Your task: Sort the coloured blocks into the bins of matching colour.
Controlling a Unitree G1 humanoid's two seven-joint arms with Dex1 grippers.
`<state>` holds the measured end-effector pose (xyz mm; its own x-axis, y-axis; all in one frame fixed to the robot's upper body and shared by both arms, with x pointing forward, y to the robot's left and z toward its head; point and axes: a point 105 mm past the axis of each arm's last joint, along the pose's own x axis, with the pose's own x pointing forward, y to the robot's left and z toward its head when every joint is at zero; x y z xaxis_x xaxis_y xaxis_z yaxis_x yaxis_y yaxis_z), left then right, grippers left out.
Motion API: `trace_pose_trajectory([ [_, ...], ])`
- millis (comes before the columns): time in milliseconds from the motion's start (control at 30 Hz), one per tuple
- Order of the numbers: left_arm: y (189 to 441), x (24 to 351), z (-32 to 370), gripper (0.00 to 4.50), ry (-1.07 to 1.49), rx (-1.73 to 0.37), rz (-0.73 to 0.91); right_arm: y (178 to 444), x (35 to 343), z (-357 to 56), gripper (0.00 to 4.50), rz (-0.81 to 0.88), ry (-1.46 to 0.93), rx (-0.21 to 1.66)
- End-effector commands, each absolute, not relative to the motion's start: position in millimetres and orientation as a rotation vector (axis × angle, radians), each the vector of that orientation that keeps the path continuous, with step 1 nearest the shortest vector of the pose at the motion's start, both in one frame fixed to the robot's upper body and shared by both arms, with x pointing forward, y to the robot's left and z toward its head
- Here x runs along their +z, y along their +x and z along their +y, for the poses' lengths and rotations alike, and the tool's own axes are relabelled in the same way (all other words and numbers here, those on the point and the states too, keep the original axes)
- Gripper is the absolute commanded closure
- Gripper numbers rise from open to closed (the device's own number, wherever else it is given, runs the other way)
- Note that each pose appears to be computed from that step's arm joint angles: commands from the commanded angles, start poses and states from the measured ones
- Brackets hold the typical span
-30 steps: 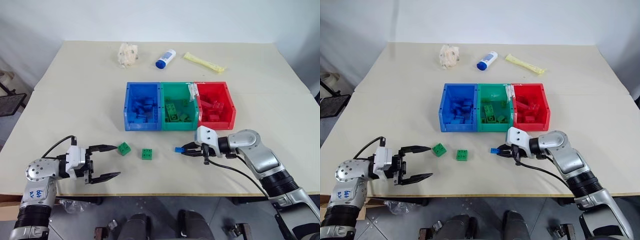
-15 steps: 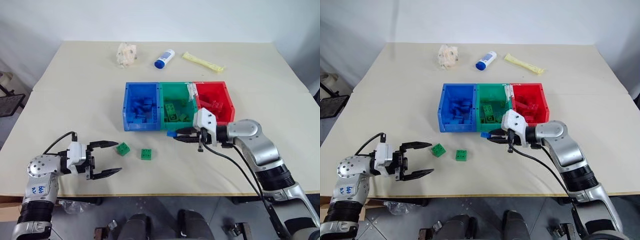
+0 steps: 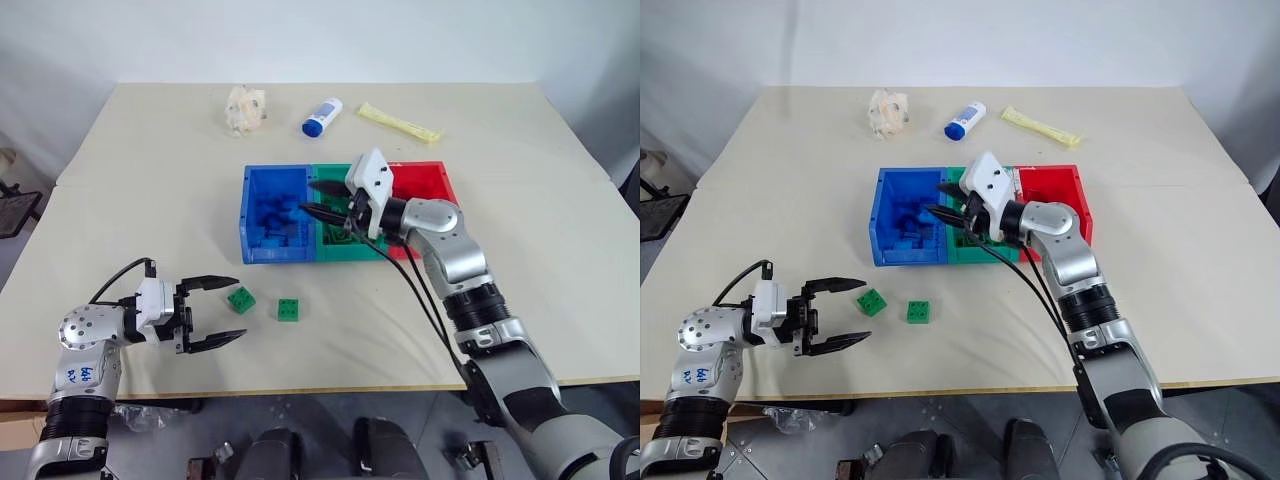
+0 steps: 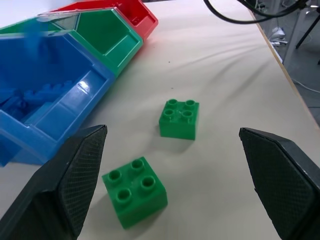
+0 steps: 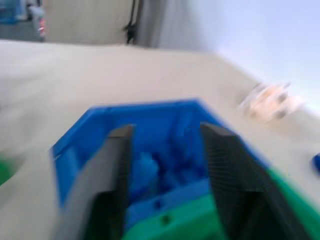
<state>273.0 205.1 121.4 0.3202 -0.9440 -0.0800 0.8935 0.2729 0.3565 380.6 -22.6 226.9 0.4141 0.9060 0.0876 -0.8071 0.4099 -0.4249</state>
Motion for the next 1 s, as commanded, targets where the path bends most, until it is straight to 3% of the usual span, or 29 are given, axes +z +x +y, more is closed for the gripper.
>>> trace_pose_trajectory([
  [33, 274.9, 126.8, 203.8, 0.00, 0.375, -1.234, -0.193, 367.9, 226.9, -29.2, 1.04, -0.356, -0.364, 1.147],
  [67, 275.8, 127.3, 203.2, 0.00, 0.374, -1.234, -0.194, 360.7, 223.1, -35.9, 0.74, -0.344, -0.374, 1.182],
  [367, 280.6, 128.3, 201.4, 0.00, 0.365, -1.235, -0.191, 327.2, 202.1, -91.3, 0.74, -0.192, -0.419, 1.300],
  [667, 290.0, 128.1, 221.4, 0.00, 0.363, -1.022, -0.099, 300.9, 171.5, -157.3, 0.74, 0.054, -0.444, 1.325],
  [800, 282.6, 132.2, 226.6, 0.00, 0.363, -0.985, -0.109, 297.4, 164.7, -174.0, 0.74, 0.128, -0.430, 1.304],
  [933, 259.3, 134.3, 238.2, 0.00, 0.366, -0.947, -0.110, 299.9, 163.9, -191.8, 0.03, 0.147, -0.415, 1.257],
  [1000, 247.8, 132.5, 243.6, 0.00, 0.369, -0.933, -0.087, 299.6, 168.6, -193.1, 0.03, 0.105, -0.380, 1.271],
])
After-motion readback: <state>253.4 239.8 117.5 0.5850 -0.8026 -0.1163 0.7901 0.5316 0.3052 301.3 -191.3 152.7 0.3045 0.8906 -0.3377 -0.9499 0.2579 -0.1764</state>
